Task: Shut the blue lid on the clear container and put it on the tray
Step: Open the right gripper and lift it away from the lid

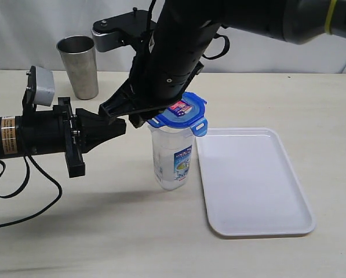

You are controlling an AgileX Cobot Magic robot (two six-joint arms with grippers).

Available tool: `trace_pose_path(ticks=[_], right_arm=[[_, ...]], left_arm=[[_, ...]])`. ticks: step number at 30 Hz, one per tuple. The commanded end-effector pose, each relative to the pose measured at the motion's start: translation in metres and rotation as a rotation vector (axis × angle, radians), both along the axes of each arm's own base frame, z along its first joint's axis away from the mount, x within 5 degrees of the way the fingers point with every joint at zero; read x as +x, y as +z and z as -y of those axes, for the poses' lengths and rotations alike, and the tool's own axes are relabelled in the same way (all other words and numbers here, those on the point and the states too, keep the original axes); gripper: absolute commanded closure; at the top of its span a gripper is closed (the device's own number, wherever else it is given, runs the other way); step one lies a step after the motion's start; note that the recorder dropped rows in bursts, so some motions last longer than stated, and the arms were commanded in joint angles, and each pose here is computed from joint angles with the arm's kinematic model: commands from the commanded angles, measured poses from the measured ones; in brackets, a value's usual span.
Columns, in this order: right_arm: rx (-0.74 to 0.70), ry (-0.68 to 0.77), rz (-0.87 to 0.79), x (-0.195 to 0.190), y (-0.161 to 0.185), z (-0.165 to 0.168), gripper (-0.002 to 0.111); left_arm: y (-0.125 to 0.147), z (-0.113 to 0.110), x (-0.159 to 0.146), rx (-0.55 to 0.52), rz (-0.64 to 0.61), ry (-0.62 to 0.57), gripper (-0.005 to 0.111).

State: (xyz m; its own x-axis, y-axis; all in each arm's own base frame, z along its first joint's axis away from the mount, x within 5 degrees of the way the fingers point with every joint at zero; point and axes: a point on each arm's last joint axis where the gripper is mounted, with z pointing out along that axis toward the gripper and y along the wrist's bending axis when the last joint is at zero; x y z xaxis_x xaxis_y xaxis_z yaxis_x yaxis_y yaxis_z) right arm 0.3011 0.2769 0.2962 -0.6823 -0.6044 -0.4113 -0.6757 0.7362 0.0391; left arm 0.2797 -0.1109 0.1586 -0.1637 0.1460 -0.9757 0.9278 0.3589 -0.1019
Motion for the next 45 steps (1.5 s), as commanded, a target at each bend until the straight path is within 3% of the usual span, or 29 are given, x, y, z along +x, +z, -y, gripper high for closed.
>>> trace_pose_path(ticks=[1, 8, 12, 19, 23, 29, 34, 41, 45], right_arm=[[0.017, 0.016, 0.015, 0.001, 0.001, -0.003, 0.079], [0.048, 0.024, 0.099, 0.0, 0.024, 0.002, 0.079], [0.07, -0.058, 0.234, 0.002, 0.048, 0.013, 0.079], [-0.099, -0.242, 0.403, 0.015, 0.069, 0.052, 0.083], [-0.112, -0.326, 0.334, 0.034, 0.056, 0.085, 0.104], [0.034, -0.314, 0.143, 0.054, 0.019, 0.128, 0.104], [0.143, -0.308, 0.11, 0.065, -0.008, 0.156, 0.104], [0.126, -0.263, 0.115, 0.068, -0.031, 0.162, 0.104], [0.223, -0.211, 0.12, 0.068, -0.027, 0.153, 0.104]], left_arm=[[-0.002, 0.002, -0.001, -0.006, -0.015, 0.005, 0.107], [-0.002, 0.002, -0.001, -0.006, -0.015, 0.005, 0.107], [-0.003, 0.002, -0.001, 0.002, -0.017, 0.009, 0.107], [-0.002, -0.002, 0.009, 0.011, 0.021, 0.115, 0.107], [-0.003, -0.005, 0.015, 0.042, 0.03, 0.17, 0.107], [0.0, -0.004, 0.017, 0.033, 0.049, 0.165, 0.107], [-0.002, -0.003, 0.014, 0.047, 0.032, 0.124, 0.107], [-0.007, 0.0, 0.005, 0.083, -0.021, 0.027, 0.107], [-0.008, 0.001, 0.002, 0.09, -0.03, 0.001, 0.107]])
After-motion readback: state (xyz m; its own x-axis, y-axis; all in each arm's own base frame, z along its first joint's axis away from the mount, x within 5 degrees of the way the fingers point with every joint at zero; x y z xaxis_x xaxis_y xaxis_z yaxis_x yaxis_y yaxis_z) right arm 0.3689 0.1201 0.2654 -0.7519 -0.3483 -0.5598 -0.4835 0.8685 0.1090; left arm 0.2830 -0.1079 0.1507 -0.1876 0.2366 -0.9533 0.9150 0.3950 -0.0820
